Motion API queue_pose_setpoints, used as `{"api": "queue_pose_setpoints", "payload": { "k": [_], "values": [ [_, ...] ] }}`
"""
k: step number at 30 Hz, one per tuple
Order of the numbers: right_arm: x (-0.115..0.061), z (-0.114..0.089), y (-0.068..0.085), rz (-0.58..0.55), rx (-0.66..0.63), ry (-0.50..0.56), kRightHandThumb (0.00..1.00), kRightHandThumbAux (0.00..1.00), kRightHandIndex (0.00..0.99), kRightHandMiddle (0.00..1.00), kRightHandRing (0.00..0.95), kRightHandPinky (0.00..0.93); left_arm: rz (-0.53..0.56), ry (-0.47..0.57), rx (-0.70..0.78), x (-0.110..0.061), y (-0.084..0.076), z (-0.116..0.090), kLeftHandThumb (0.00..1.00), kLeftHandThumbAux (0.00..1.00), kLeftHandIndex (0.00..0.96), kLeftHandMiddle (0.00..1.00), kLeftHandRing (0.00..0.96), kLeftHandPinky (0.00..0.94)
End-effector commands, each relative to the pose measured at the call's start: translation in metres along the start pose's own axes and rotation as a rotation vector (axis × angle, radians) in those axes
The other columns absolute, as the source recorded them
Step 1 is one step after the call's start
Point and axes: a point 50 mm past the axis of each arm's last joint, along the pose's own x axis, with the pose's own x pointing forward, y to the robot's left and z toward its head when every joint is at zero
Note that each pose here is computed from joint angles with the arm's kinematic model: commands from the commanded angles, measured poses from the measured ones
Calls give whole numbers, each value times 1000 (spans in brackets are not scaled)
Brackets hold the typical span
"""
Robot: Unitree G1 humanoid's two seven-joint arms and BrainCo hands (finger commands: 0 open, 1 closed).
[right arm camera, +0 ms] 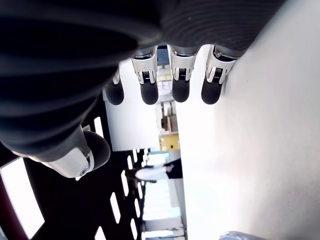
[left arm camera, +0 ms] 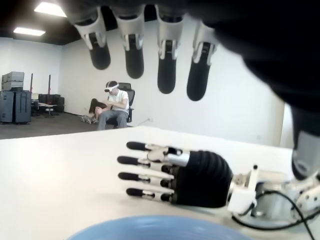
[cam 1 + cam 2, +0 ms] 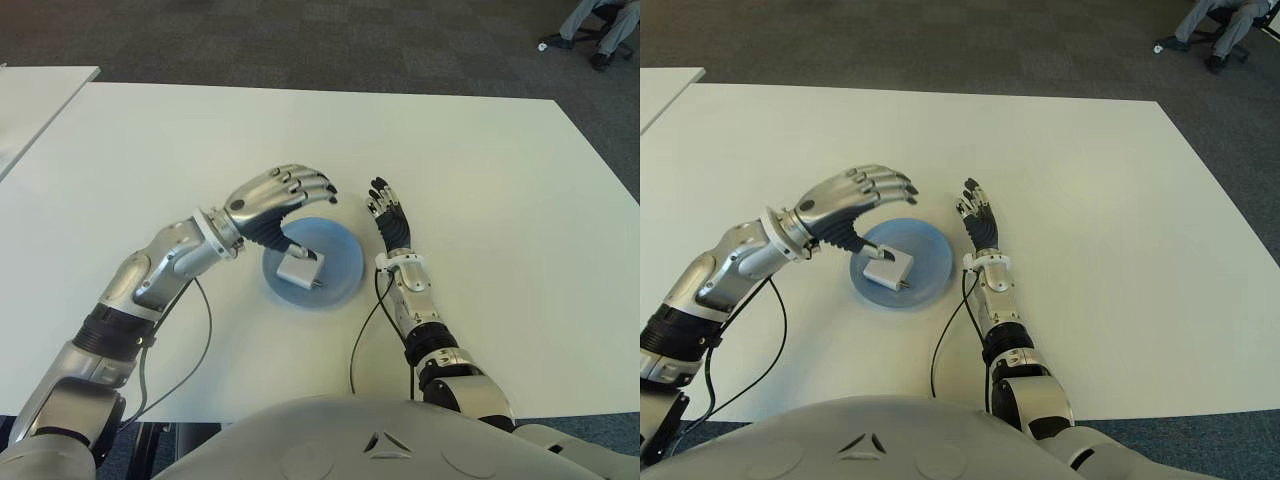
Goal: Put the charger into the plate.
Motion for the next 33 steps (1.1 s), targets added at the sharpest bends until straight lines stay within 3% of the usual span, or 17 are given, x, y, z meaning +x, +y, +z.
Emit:
{"api": "queue_pose_setpoints", "payload": {
  "k": [1, 6, 8, 14, 19, 23, 29, 33],
  "values": [
    [-13, -20, 19, -4, 77, 92, 0, 568, 1, 35, 24, 35, 164, 156, -193, -2, 31, -25, 127, 709, 161, 200, 174, 180],
    [-14, -21, 17, -4, 77, 96, 0, 567, 3, 44, 31, 39, 330, 275, -539, -10, 30, -38, 84, 757, 126, 158, 146, 144],
    [-13, -21, 17, -3, 75, 98, 0, 567, 3, 46, 33, 39, 396, 333, -663, -22, 26, -57, 66, 771, 108, 134, 126, 120],
    [-13, -21, 16, -1, 73, 100, 0, 563, 4, 48, 35, 38, 549, 421, -943, -33, -7, -75, 24, 778, 59, 85, 79, 81],
    [-12, -21, 15, -1, 74, 100, 0, 562, 4, 46, 33, 37, 586, 457, -1006, -35, -30, -76, 5, 767, 42, 66, 59, 60],
    [-12, -21, 14, -1, 75, 100, 0, 563, 5, 44, 32, 37, 620, 530, -1039, -43, -64, -67, 0, 758, 31, 49, 38, 35],
    [-12, -21, 14, -4, 71, 106, 0, 561, 8, 47, 35, 42, 639, 564, -1059, -49, -78, -62, 0, 748, 16, 32, 16, 20],
    [-11, -21, 14, -9, 63, 107, 0, 551, 12, 59, 44, 57, 633, 609, -1072, -62, -96, -51, 0, 743, 4, 13, 4, 6]
  ]
}}
